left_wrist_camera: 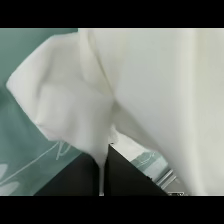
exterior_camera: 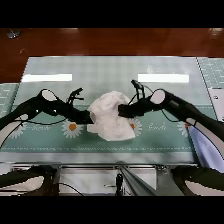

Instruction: Fold the shirts.

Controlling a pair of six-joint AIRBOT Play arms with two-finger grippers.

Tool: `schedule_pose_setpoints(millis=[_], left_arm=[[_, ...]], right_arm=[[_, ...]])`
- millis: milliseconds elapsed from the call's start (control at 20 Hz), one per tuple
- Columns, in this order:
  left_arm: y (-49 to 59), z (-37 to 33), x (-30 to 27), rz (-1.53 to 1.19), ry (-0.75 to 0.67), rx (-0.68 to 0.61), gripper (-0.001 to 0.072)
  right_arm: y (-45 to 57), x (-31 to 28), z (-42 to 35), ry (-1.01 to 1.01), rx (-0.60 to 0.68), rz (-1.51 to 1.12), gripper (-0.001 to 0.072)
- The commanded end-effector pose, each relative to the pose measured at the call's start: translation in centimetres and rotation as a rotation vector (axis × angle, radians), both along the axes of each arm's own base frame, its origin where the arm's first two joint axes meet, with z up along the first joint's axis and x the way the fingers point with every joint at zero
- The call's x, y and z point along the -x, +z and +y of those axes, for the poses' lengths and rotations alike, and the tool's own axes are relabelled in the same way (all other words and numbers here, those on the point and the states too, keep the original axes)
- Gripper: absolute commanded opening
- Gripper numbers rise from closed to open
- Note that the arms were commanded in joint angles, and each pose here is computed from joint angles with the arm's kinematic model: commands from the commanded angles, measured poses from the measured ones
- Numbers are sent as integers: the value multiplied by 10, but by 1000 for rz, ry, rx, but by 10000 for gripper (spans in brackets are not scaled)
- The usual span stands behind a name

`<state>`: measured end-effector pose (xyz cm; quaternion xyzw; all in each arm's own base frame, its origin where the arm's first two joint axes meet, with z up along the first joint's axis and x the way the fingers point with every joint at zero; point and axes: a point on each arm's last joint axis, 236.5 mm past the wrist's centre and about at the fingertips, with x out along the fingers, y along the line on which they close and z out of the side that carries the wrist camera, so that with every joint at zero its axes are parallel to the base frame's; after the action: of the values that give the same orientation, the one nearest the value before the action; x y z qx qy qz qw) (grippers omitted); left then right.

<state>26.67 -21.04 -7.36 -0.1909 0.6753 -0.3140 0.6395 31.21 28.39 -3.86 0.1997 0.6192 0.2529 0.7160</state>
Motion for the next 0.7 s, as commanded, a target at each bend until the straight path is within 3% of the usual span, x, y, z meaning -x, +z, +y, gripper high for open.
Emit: schedule_pose_setpoints(millis=[0,150,250,450,650], left_arm=[[59,12,-55,-167,91,55,21],[208,33,-134,-525,275,205,20],[329,49,-152,-800,349,300,20],[517,72,-98,-1264,359,337,20],[598,90,-20,-1552,374,242,20]], right_arm=[[87,-50,-23,51,-2,-177,24],[250,-101,-45,8,-70,-515,23],[344,-91,-52,39,-88,-706,24],[441,-19,-72,133,-48,-909,24],[461,43,-115,101,86,-968,24]])
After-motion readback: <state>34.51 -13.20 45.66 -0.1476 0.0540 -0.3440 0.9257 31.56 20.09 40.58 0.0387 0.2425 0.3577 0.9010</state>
